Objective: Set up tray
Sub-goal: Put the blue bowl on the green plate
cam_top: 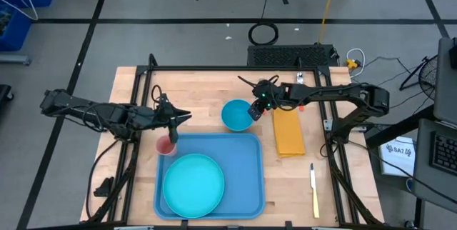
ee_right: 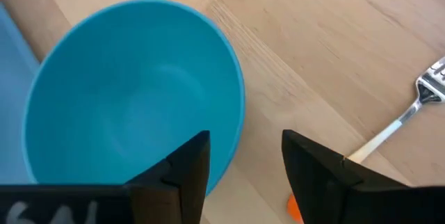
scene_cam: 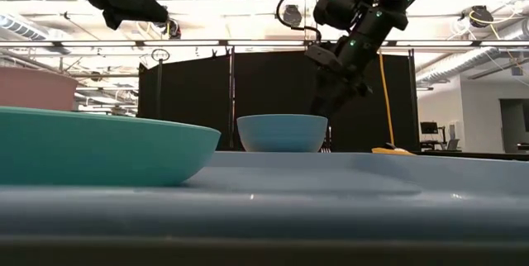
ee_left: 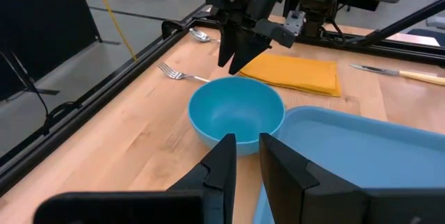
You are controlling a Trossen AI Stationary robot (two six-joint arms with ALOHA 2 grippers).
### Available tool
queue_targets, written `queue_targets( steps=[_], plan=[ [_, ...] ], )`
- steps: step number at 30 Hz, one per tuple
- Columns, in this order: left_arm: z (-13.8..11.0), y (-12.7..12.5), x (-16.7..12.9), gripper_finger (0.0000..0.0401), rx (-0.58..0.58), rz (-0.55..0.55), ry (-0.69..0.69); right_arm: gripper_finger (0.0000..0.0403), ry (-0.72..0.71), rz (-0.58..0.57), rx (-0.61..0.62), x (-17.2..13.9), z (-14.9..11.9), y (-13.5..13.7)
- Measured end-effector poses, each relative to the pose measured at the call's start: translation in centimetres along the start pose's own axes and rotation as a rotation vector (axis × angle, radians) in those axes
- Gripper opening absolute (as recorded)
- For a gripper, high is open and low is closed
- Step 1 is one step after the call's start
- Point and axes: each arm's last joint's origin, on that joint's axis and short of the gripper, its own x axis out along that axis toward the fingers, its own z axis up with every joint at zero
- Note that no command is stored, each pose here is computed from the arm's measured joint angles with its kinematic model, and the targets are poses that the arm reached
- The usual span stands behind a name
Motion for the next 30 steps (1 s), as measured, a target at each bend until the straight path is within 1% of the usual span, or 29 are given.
queue_targets(
  steps=[10, 17, 23, 25, 26, 27, 29, 30],
  plan=[
    [-0.1, 0.0, 0.0, 0.0067, 0.003, 0.002, 0.007, 0.0168, 0.012, 0.009, -0.003, 0.2, -0.4, 0.6],
    [-0.1, 0.0, 0.0, 0.0067, -0.002, 0.003, 0.010, 0.0167, 0.072, -0.012, -0.015, 2.4, -1.2, 0.8],
    [-0.1, 0.0, 0.0, 0.0067, -0.001, 0.003, 0.012, 0.0160, 0.063, -0.009, -0.007, 3.7, -1.3, 0.9],
    [-0.1, 0.0, 0.0, 0.0067, -0.001, 0.003, 0.013, 0.0141, 0.056, -0.005, -0.009, 3.8, -1.2, 0.9],
    [-0.1, 0.0, 0.0, 0.0067, -0.001, 0.003, 0.013, 0.0124, 0.052, -0.003, -0.013, 3.8, -1.2, 0.9],
    [-0.1, 0.0, 0.0, 0.0067, -0.002, 0.003, 0.013, 0.0102, 0.047, -0.001, -0.021, 3.8, -1.2, 1.0],
    [-0.1, 0.0, 0.0, 0.0067, -0.001, 0.003, 0.013, 0.0042, 0.034, 0.003, -0.047, 3.8, -1.0, 1.0],
    [-0.1, 0.0, 0.0, 0.0067, -0.002, 0.003, 0.013, 0.0021, 0.023, 0.009, -0.068, 3.8, -0.9, 1.1]
  ],
)
